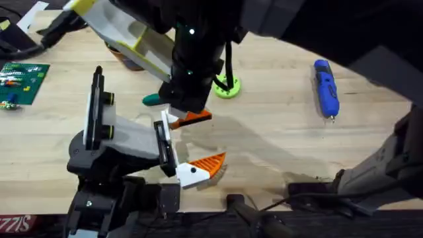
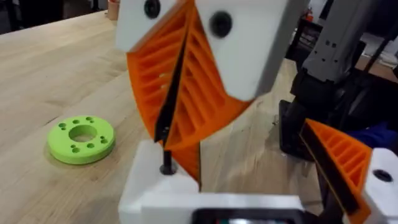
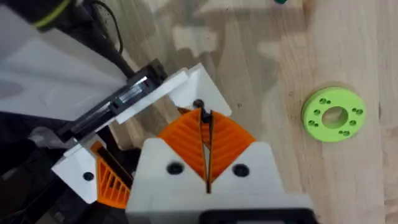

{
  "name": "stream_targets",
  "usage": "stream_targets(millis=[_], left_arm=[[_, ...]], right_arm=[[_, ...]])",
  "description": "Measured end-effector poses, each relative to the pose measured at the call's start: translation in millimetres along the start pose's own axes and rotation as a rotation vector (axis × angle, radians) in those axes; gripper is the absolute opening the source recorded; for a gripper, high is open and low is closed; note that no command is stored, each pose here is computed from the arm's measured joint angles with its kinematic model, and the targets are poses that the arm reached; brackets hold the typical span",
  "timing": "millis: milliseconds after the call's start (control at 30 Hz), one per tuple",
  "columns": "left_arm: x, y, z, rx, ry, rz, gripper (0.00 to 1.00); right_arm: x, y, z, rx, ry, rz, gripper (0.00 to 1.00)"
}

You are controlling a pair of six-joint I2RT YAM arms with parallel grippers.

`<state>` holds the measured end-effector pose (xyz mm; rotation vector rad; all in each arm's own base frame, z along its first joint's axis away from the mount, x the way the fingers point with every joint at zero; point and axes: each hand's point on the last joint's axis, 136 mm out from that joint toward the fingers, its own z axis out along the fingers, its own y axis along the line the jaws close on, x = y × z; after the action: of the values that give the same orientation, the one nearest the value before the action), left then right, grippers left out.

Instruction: Pick up the gripper from the table and insert it into the empty holder that is missing its gripper. Then pick up a screw, insert it into the mounting hole, and use the screwdriver to tighten it. Finally, clean up the table by picking up the vegetable and placing it into the bucket.

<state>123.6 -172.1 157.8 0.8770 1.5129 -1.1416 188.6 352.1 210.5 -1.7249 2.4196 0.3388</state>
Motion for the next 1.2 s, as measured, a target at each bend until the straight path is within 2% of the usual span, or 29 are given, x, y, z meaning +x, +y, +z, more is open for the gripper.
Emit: stream_targets(millis=[1200], left_arm=[[-0.1, 0.0, 0.0, 0.000, 0.000, 0.001, 0.986]], right_arm=[[-0.3, -0.4, -6.1, 0.008, -0.004, 0.004, 0.004]])
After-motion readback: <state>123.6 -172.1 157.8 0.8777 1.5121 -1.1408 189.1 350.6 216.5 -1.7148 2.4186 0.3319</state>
